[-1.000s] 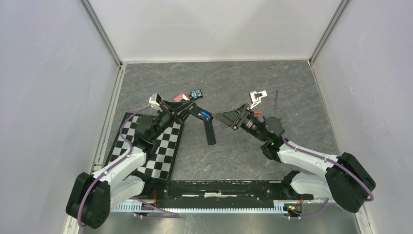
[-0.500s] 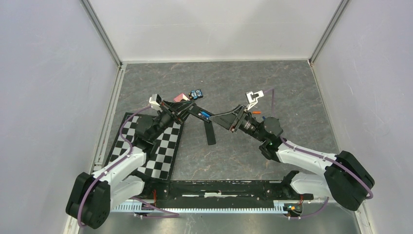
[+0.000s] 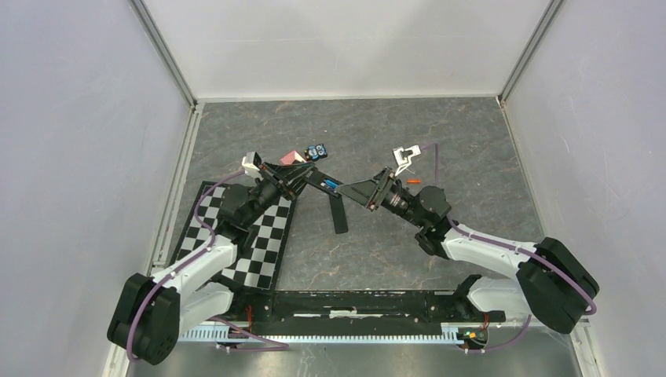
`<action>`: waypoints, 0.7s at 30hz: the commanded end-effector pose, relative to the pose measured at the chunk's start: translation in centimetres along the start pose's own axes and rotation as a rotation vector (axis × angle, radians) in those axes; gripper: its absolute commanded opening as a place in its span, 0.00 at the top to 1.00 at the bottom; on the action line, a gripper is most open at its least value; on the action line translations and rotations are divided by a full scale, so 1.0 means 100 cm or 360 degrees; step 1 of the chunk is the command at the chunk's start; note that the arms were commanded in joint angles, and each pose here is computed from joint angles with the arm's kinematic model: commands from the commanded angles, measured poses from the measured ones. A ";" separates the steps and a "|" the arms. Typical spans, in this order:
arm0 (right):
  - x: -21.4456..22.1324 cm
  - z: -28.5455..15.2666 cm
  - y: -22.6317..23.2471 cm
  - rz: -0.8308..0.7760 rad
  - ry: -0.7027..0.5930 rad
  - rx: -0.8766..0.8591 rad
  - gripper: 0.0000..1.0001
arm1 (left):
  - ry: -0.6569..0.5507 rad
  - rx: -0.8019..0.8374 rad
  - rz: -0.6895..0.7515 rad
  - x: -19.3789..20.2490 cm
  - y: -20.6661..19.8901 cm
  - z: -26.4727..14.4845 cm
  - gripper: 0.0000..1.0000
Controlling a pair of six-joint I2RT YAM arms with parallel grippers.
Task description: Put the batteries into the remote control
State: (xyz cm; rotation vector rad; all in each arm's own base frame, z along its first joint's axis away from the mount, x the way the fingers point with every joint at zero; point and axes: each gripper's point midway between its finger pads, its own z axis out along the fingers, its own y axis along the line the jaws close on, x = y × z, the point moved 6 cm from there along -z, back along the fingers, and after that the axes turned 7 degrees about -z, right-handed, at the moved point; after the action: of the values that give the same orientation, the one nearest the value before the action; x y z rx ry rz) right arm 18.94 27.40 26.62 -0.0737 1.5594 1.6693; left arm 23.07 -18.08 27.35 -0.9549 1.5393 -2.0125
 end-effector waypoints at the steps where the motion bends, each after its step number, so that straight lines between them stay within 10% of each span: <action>1: -0.013 0.007 0.011 -0.0002 -0.0066 -0.0022 0.32 | 0.0053 0.0107 0.0127 0.006 -0.009 -0.002 0.98; 12: -0.010 0.009 0.004 0.0032 -0.0032 0.0049 0.36 | 0.0054 0.0131 0.0165 0.006 -0.009 -0.003 0.98; 21: -0.018 -0.002 0.019 -0.0057 -0.0136 -0.0067 0.05 | 0.0031 0.0096 0.0142 0.003 -0.001 -0.002 0.98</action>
State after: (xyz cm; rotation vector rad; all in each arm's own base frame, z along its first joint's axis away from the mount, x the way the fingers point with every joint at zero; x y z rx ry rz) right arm 19.36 27.48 26.29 -0.0288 1.6128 1.6495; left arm 22.98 -18.04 27.05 -0.9055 1.5299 -1.9937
